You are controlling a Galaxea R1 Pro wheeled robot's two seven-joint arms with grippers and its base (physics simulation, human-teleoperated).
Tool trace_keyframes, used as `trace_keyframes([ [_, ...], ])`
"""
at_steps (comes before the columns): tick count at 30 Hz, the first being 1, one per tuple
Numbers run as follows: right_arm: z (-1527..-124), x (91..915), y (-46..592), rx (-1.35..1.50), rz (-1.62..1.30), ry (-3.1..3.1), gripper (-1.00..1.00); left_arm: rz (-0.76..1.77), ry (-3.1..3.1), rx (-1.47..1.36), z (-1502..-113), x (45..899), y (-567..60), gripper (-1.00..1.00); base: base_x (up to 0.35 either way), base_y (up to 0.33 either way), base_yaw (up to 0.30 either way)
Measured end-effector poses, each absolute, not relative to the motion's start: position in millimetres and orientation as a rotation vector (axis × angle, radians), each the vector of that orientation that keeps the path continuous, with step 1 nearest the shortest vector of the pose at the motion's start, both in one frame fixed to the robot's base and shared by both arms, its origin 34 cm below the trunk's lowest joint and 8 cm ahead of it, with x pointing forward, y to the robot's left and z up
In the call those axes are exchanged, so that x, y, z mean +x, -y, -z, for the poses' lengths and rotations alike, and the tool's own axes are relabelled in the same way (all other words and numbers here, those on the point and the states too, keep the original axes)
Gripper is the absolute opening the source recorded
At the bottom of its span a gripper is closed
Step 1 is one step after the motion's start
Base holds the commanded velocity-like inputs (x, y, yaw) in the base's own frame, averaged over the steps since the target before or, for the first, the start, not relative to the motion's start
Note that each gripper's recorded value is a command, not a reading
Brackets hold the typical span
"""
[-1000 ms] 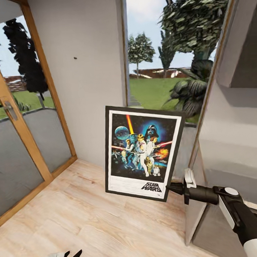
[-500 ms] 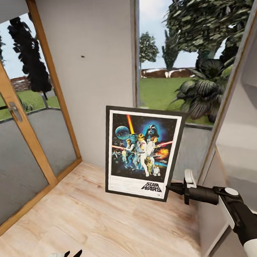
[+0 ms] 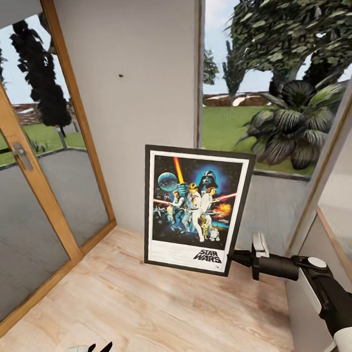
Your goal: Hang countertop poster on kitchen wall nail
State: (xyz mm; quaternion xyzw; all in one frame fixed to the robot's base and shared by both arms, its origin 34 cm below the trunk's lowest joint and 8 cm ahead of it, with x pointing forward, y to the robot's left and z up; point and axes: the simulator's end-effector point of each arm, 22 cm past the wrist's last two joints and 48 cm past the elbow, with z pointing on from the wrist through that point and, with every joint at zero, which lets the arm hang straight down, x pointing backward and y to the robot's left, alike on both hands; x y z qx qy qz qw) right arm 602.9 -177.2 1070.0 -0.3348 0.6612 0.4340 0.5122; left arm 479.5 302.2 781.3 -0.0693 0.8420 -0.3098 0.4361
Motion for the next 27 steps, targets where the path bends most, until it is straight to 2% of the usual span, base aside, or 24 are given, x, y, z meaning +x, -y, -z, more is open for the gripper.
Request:
trace_keyframes([
  [27, -1069.6, 602.8, 177.0, -0.807, -1.044, -1.592, -1.0, 0.771, -2.095, -0.173, -781.3, 479.6, -301.9, 1.0, 0.205, 0.256, 0.0],
])
